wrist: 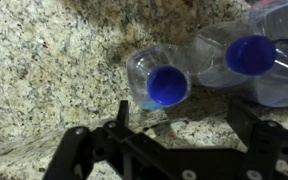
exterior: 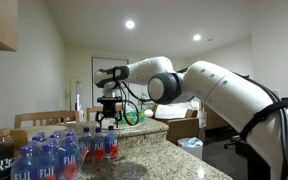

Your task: Move two water bottles to the right.

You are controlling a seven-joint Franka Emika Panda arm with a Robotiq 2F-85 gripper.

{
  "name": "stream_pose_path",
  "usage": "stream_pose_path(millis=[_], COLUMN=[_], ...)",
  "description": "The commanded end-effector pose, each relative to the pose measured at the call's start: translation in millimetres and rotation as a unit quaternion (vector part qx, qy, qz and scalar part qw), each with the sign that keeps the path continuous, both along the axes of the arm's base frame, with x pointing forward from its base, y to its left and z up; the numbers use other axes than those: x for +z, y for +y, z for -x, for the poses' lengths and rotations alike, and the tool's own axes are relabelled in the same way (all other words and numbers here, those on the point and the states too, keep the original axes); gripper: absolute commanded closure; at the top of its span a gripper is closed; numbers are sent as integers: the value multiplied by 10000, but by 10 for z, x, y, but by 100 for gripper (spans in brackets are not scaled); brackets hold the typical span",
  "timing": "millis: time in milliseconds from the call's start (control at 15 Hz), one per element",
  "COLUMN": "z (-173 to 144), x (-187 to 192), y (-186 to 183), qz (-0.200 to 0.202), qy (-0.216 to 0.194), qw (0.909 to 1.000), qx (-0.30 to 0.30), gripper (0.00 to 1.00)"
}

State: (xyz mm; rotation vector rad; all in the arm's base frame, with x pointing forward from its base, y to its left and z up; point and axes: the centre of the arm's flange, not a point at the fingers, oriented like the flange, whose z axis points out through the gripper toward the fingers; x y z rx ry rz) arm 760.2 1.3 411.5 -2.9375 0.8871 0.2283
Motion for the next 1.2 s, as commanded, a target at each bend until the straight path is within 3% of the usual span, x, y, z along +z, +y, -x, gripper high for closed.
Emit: stream_pose_path(millis=[0,400,733,800,867,1133], z=[382,552,581,581,595,630], x=[-32,20,-61,-88,-101,-145], y=[-16,40,22,3,-7,-32], qz=[-115,-36,-45,-53,-44,-6], qy=[53,-76,93,144,158,-21], qw=[9997,9998,9998,9997,9997,9997], qx=[-230,-165,-171,-182,-202,-263], gripper=[0,0,0,25,26,53])
